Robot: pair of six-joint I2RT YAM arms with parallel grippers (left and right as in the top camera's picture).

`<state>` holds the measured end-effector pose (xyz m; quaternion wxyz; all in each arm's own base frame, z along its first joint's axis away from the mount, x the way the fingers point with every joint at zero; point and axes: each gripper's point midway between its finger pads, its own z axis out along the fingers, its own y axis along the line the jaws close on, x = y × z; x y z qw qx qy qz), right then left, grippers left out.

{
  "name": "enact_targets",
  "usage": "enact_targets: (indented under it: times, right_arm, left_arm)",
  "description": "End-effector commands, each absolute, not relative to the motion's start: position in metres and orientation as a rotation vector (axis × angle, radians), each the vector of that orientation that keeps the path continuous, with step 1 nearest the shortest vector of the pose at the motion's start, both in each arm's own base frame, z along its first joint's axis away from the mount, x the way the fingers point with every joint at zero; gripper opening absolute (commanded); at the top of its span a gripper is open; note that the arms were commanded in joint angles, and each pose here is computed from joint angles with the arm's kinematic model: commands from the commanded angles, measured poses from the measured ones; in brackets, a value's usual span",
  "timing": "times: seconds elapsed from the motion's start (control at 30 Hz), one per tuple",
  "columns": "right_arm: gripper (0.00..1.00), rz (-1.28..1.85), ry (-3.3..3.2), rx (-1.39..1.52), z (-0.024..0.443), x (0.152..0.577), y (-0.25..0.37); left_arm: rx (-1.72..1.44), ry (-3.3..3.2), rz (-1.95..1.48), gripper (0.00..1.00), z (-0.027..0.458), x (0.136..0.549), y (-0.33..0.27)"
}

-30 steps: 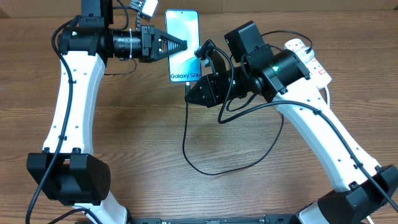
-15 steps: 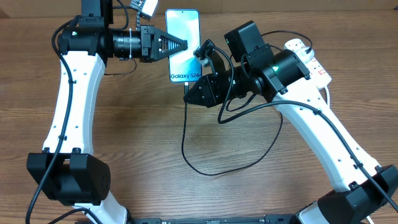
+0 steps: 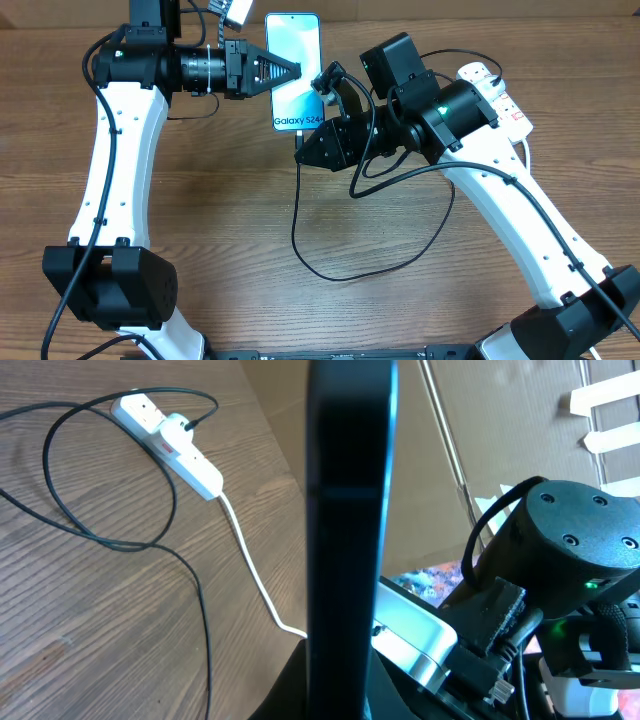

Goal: Plug charger to phone and switch on socket

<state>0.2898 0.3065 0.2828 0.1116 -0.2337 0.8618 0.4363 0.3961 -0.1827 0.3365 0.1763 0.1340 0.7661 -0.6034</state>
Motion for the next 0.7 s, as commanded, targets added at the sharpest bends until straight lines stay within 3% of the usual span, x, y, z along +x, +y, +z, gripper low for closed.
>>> enact_targets:
  times: [0.0,0.67]
  right_arm:
    - [0.04,1.275,2.488,-0.669,0.292,0.298,0.305]
    - [0.04,1.285,2.500,-0.585,0.293,0.309,0.293]
  left_arm:
    - [0.442,2.101,-1.781,0.04,0.349,0.388,-0.186]
    - [0.515,2.026,-1.823,0.04,0.357,0.382,-0.187]
